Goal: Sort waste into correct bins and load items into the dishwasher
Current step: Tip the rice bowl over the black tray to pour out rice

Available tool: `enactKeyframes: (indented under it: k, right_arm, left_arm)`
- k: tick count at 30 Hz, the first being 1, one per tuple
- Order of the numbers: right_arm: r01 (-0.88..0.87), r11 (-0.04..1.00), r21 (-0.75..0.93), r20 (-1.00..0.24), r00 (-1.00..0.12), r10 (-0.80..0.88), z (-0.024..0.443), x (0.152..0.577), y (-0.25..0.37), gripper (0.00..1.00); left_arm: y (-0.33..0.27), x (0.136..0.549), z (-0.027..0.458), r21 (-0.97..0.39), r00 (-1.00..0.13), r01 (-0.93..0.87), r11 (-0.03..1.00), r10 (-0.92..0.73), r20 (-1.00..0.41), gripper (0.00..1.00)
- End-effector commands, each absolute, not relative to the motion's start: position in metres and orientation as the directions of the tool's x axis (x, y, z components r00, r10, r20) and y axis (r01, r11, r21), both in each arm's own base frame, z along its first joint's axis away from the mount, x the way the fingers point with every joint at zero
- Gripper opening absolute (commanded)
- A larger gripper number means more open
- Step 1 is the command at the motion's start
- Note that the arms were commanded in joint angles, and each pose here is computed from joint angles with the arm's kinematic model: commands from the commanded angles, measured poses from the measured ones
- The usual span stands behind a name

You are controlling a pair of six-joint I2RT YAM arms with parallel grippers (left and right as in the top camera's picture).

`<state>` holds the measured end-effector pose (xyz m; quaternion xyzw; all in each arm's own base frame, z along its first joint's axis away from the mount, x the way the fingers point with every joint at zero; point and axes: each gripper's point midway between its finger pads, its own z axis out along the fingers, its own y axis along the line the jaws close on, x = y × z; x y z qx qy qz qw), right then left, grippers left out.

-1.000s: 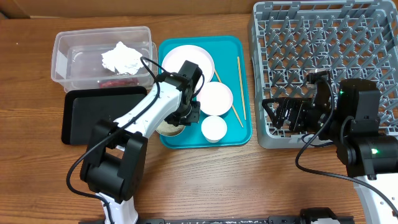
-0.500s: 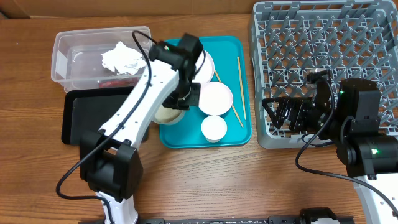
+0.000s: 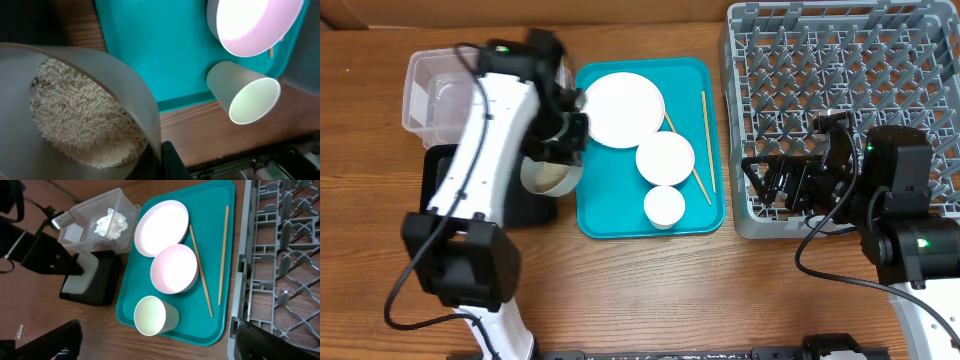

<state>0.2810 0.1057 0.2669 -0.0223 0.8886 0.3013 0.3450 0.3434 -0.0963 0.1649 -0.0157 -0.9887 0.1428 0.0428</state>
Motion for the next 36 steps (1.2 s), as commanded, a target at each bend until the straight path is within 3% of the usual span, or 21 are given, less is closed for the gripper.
enactKeyframes:
  k: [1,7,15,28,36]
  right_arm:
    - [-0.267,0.819,0.508,-0.655,-0.738,0.165,0.279,0.283,0.107,1.0]
    - [-0.264,0.821,0.506,-0.655,-0.737,0.166,0.279,0.283,0.106,1.0]
    - [-0.261,0.821,0.507,-0.649,-0.742,0.165,0.277,0.284,0.106,1.0]
    - [-0.232,0.823,0.518,-0.607,-0.778,0.163,0.264,0.287,0.107,1.0]
    - [-0.232,0.823,0.519,-0.607,-0.778,0.163,0.263,0.287,0.107,1.0]
  left_arm:
    - [-0.093,0.347,0.177,-0.438,-0.993,0.087,0.895,0.112,0.032,0.04]
    - [-0.064,0.346,0.185,-0.589,-0.995,0.088,0.803,0.102,-0.01,0.04]
    - [-0.027,0.355,0.204,-0.785,-0.984,0.133,0.604,-0.014,-0.178,0.04]
    - [0.016,0.361,0.169,-0.92,-0.926,0.083,0.384,-0.31,-0.213,0.04]
    - [0.035,0.362,0.164,-0.966,-0.877,0.037,0.254,-0.455,-0.153,0.04]
